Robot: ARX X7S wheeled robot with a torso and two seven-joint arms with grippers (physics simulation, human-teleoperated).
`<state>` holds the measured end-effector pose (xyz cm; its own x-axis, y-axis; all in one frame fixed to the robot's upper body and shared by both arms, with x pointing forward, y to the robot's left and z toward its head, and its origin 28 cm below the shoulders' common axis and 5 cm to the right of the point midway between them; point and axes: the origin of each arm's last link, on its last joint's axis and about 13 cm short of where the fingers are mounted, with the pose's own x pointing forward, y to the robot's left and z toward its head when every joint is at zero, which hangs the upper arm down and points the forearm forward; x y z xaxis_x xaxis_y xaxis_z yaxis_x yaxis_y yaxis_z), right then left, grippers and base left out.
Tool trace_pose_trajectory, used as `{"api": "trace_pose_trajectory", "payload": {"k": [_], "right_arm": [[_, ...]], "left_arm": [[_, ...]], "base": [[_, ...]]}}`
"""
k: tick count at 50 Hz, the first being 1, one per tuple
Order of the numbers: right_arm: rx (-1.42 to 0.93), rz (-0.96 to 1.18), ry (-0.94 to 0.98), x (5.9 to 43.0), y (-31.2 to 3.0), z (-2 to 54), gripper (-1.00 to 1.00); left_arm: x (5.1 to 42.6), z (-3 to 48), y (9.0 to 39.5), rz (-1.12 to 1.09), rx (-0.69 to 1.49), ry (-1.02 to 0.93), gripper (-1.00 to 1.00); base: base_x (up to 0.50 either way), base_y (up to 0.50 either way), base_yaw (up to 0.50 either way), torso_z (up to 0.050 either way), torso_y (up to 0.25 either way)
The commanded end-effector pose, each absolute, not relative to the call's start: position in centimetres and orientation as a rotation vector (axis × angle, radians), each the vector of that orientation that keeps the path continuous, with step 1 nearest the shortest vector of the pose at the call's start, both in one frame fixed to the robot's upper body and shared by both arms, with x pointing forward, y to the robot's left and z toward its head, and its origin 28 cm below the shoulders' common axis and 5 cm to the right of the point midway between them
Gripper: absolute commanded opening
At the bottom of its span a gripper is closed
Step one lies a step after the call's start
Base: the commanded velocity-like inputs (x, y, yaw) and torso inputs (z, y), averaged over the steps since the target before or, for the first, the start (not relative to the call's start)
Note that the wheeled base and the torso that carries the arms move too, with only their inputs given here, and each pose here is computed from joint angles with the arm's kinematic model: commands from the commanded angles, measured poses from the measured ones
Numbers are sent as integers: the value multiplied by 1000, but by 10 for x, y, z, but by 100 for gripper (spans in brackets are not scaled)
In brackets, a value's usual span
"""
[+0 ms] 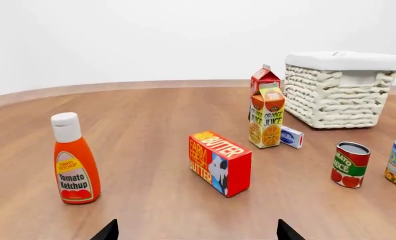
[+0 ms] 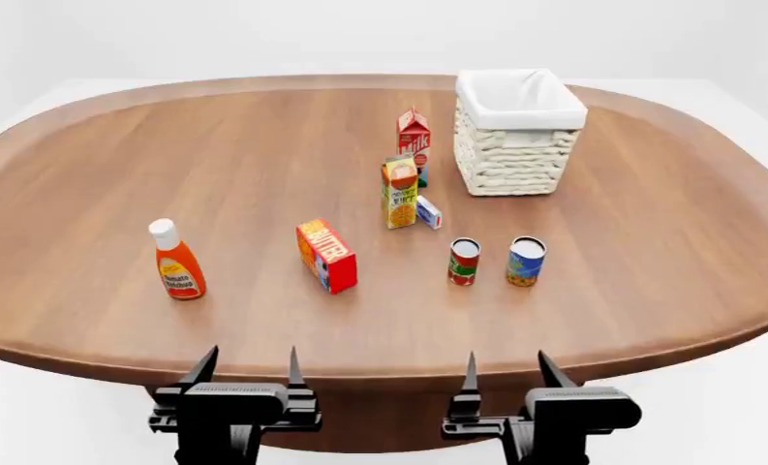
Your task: Pick up the cream cheese box and the butter, and put them in the basket.
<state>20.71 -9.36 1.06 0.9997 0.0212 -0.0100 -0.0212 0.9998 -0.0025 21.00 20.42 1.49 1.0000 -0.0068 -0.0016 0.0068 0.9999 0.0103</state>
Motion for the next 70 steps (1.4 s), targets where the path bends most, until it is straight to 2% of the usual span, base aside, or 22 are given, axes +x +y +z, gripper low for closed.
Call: {"api": "trace_pose_trajectory", "payload": {"k": [1, 14, 18, 22, 25, 29, 32, 36, 43, 70], "right_arm": [[-2, 22, 15, 207, -93, 9, 100], [2, 21, 21, 207, -93, 10, 100], [37, -35, -45, 211, -101, 25, 100], [136, -189, -295, 223, -129, 74, 100], [127, -271, -503, 221, -146, 113, 100], [177, -290, -731, 209, -157, 146, 100], [218, -278, -802, 204, -159, 156, 100], [143, -249, -784, 204, -156, 155, 100], [163, -136, -807, 196, -149, 162, 100], [146, -48, -746, 194, -141, 163, 100]], "left_arm": [[210, 15, 204, -4, -2, 6, 100], [210, 18, 204, -5, -6, 4, 100], [212, 40, 212, 33, 9, -107, 100], [213, 87, 239, 179, 22, -332, 100], [206, 114, 254, 264, 38, -453, 100], [192, 143, 270, 327, 63, -597, 100], [185, 154, 276, 367, 95, -658, 100], [181, 158, 278, 392, 125, -698, 100], [174, 165, 280, 413, 146, -753, 100], [175, 166, 284, 417, 126, -727, 100]], "base": [[0, 0, 0, 0, 0], [0, 0, 0, 0, 0], [0, 0, 0, 0, 0], [0, 0, 0, 0, 0], [0, 0, 0, 0, 0], [0, 0, 0, 0, 0], [0, 0, 0, 0, 0], [0, 0, 0, 0, 0], [98, 0, 0, 0, 0], [496, 0, 0, 0, 0]]}}
